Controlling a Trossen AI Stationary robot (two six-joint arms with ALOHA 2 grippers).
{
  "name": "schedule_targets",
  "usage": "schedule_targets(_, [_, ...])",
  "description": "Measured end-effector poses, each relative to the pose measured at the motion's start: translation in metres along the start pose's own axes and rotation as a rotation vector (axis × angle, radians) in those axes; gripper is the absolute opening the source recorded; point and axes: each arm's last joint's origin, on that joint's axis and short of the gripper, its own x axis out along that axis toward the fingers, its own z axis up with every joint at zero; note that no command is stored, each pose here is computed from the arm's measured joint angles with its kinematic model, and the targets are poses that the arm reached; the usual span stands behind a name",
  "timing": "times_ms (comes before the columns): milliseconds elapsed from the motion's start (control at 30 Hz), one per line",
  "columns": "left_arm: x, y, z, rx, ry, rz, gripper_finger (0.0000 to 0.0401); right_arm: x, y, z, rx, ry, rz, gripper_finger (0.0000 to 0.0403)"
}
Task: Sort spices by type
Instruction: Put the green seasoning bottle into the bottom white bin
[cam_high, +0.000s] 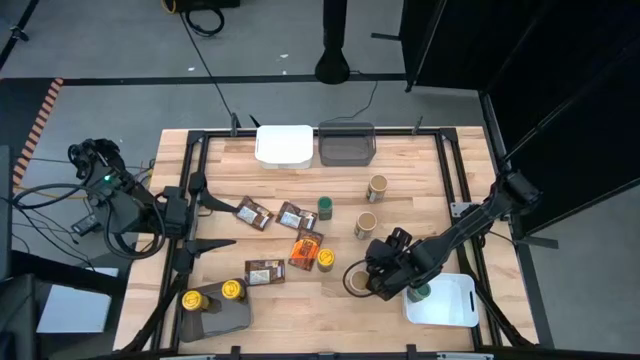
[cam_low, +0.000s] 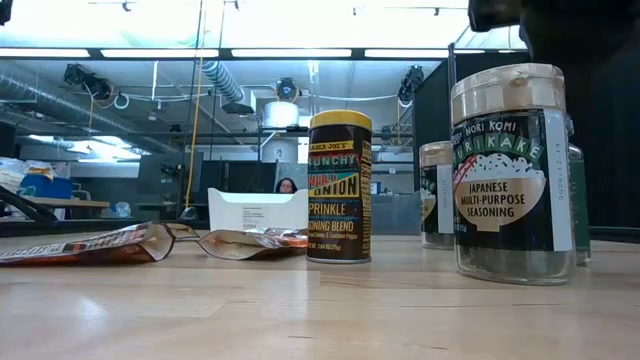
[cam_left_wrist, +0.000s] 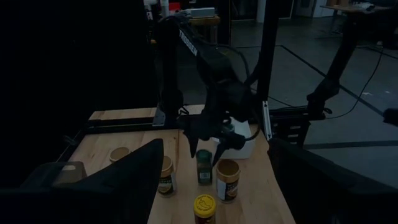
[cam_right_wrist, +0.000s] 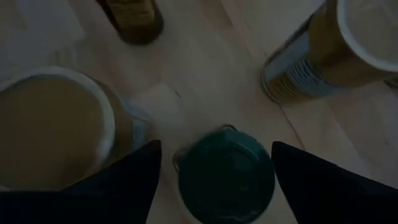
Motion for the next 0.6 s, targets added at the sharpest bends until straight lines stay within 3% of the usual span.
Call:
schedule_targets(300, [0.0001, 0.0002, 0.0, 0.001, -0.001, 0.011, 0.0298, 0.0052, -0.0026, -0.0029, -0.009, 0.043, 0.017, 0.0208])
schedule_targets(600, [0.0001, 0.0004, 0.0, 0.006, -0.002, 0.016, 0.0298, 0.0018, -0.0022, -0.001, -0.019, 0.051, 0.004, 0.0208])
